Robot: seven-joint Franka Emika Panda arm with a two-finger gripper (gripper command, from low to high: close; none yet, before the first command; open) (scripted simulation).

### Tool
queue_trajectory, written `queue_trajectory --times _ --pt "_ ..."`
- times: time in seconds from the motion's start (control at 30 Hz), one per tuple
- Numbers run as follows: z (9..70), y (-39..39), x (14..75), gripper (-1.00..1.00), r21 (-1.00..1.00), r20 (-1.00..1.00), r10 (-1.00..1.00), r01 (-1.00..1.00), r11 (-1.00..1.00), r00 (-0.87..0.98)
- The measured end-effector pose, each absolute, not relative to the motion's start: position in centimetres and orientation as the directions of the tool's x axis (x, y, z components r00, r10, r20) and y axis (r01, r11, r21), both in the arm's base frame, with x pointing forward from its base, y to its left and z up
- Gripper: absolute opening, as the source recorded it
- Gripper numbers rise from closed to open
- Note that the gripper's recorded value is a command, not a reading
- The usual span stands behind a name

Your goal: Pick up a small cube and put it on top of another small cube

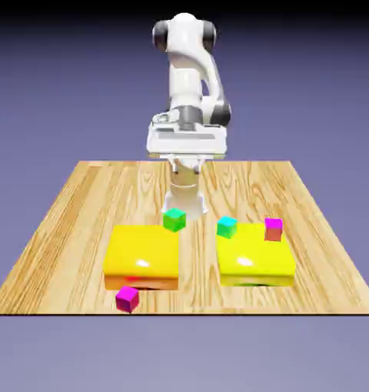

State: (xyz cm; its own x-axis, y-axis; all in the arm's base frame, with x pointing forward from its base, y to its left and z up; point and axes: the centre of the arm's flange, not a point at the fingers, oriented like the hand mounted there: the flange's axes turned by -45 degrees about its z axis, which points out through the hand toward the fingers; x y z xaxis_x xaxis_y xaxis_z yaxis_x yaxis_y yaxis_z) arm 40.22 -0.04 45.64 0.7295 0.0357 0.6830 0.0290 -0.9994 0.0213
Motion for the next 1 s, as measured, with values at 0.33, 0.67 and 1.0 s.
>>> queue_trajectory --times 0.33,0.67,1.0 --pt "42.1 -5.0 50.0 0.00 -0.045 0.373 -0.108 -0.099 -0.994 0.922" --pt "35.6 -10.7 57.3 0.00 -0.070 0.014 -0.230 -0.229 -0.971 0.973" --pt "27.0 -16.0 61.5 0.00 -0.056 -0.341 -0.300 -0.338 -0.939 0.891"
